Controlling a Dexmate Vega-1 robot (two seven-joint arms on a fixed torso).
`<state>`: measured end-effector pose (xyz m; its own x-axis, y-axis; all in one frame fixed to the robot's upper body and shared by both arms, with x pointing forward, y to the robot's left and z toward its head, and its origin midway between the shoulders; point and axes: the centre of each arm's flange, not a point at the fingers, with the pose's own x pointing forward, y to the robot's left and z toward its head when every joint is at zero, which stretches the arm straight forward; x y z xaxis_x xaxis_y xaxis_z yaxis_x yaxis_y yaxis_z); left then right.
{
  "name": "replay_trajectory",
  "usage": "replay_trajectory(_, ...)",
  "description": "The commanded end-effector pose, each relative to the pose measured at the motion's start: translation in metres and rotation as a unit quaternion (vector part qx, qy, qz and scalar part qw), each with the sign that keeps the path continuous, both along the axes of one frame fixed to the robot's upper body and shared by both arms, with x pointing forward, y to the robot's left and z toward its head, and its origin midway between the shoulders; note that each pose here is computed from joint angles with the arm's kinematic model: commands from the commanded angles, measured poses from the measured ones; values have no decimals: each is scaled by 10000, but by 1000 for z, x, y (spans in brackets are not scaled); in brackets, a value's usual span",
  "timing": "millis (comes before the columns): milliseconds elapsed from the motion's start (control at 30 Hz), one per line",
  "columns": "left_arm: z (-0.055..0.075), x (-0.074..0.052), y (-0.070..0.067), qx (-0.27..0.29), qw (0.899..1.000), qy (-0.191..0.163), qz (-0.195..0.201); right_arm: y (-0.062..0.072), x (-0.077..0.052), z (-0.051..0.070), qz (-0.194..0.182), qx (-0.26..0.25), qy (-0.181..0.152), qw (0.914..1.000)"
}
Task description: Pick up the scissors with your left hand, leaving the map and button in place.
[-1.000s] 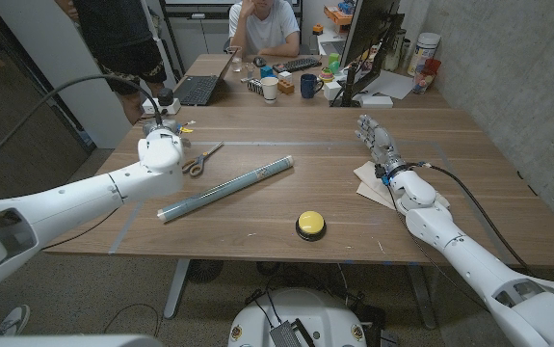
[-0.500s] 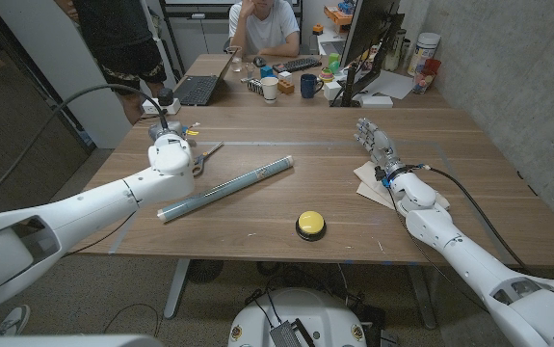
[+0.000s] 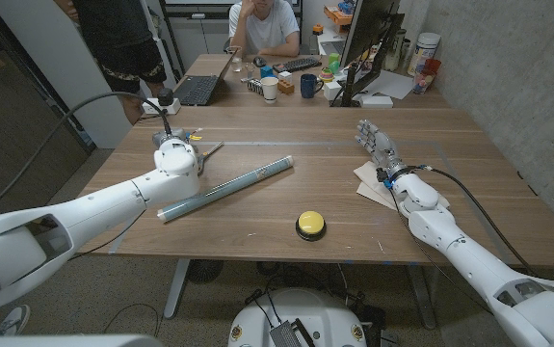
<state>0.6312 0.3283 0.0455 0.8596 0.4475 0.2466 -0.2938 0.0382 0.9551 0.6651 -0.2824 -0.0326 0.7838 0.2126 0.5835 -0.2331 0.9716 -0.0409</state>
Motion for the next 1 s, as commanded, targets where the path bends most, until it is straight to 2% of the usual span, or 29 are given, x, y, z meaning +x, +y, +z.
replay_trajectory(33, -6, 14, -8, 21, 10000, 81, -9, -5, 3, -7, 12, -32, 87, 10000)
replay_trajectory(467, -1, 21, -18, 76, 10000, 53, -9, -11, 9, -6, 8, -35, 116, 9999)
replay_trajectory(867, -4, 35, -16, 65, 9997, 174, 166, -18, 15, -7, -21, -37, 154, 9999)
replay_trajectory(1000, -6, 38, -15, -61, 9998, 182, 113, -20, 16, -6, -28, -37, 143, 9999)
